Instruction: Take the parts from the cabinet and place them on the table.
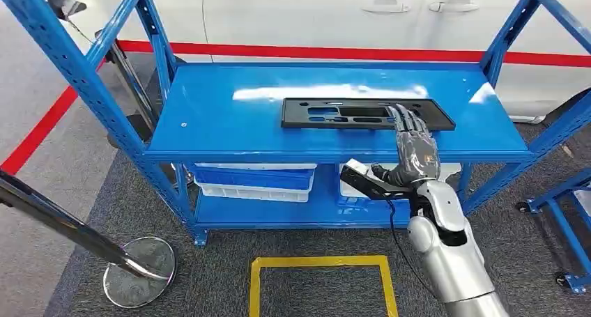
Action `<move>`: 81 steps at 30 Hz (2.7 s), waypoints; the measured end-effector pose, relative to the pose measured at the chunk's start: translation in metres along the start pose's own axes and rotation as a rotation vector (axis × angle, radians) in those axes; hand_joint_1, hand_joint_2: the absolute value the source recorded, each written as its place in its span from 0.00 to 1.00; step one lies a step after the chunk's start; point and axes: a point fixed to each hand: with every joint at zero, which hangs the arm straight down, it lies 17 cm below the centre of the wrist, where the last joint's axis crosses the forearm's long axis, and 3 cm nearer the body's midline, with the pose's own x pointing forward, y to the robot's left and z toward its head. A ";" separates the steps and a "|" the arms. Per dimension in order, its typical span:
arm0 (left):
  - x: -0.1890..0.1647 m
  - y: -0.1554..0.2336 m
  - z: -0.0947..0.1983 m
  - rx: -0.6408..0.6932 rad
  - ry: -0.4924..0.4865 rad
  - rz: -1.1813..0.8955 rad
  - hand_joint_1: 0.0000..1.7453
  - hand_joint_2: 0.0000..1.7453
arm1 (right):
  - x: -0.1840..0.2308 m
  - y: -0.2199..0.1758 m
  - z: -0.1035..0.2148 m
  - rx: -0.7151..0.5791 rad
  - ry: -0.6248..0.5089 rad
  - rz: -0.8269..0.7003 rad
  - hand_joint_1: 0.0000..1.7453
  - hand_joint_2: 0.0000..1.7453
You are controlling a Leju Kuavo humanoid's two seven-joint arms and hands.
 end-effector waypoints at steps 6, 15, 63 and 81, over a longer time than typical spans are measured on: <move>-0.002 -0.005 0.001 -0.028 0.014 -0.003 0.00 0.00 | 0.007 0.014 -0.007 0.055 -0.011 0.016 0.00 1.00; 0.004 -0.011 0.002 -0.054 -0.007 -0.004 0.00 0.00 | 0.036 0.040 -0.018 0.115 -0.050 0.028 0.00 1.00; 0.009 -0.017 0.003 -0.064 -0.027 -0.019 0.00 0.00 | 0.058 0.067 -0.016 0.184 -0.082 0.043 0.00 1.00; 0.014 -0.018 0.003 -0.067 -0.034 -0.022 0.00 0.00 | 0.058 0.079 -0.016 0.213 -0.076 0.048 0.00 1.00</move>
